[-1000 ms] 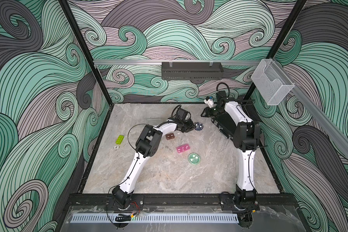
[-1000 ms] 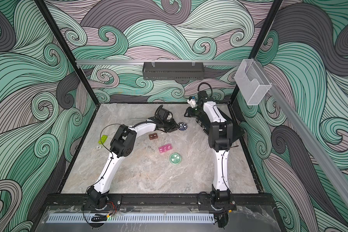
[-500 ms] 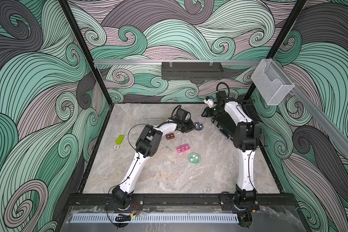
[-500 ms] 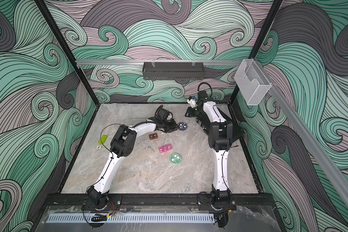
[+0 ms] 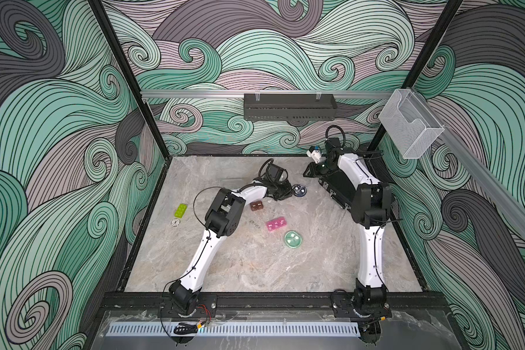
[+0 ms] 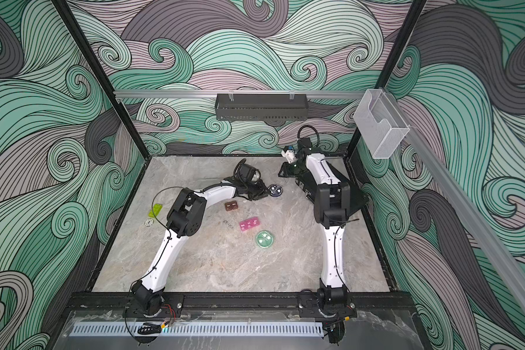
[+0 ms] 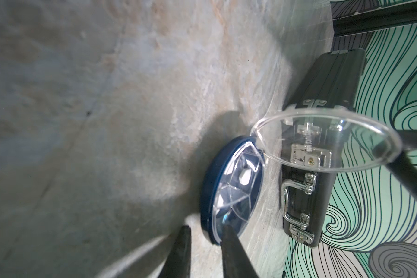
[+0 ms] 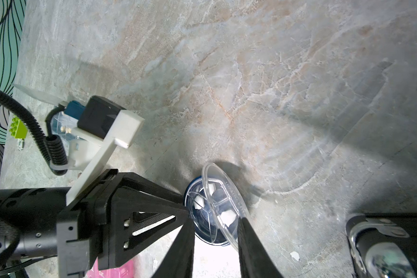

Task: Close pillboxes
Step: Close the lid on the pillbox.

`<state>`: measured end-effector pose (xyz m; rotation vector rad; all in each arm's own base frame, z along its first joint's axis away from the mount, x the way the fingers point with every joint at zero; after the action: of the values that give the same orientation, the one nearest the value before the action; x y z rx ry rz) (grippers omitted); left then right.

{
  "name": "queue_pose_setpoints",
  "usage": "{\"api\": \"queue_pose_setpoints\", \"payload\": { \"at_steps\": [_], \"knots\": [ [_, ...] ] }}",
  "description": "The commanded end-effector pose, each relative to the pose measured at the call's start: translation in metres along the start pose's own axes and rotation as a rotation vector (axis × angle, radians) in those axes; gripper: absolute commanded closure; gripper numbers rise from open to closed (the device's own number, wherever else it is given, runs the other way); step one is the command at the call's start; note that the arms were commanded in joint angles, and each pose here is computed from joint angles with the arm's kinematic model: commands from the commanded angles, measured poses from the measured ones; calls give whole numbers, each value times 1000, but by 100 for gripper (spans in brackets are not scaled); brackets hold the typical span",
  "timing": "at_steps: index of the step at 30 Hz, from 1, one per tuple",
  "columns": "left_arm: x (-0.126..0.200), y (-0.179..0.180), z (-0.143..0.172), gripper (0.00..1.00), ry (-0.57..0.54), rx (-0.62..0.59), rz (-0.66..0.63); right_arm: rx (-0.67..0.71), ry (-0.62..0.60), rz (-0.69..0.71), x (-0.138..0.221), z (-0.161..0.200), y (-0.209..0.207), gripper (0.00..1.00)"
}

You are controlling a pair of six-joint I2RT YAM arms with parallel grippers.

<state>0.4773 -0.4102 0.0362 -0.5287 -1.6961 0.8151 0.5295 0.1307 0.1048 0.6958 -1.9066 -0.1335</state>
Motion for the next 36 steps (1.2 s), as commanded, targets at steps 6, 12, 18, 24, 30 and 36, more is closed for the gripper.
{"api": "queue_pose_setpoints", "payload": {
  "at_steps": [6, 12, 18, 24, 30, 36],
  "knots": [
    [-10, 14, 6, 76, 19, 9, -24, 13, 26, -20, -11, 7, 3, 72],
    [-10, 12, 5, 76, 16, 10, -18, 21, 32, -19, -11, 9, 5, 75],
    [-11, 13, 6, 76, 17, 12, -18, 31, 41, -12, -12, 12, 8, 81],
    [-14, 17, 7, 76, 26, 20, -22, 67, 54, 32, -10, 15, 11, 81],
    [-15, 19, 10, 76, 30, 25, -22, 102, 60, 56, -6, 17, 20, 82],
    [-16, 22, 11, 76, 32, 27, -24, 152, 77, 95, -3, 20, 30, 82]
  ]
}}
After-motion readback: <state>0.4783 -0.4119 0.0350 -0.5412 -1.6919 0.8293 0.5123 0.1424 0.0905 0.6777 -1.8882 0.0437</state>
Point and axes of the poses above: each gripper's point midway between its finger pads, its own x axis back along the fingers, its own y axis along the line the jaws close on, z = x × y, the point moved 1 cm from there along x, back along the fingers
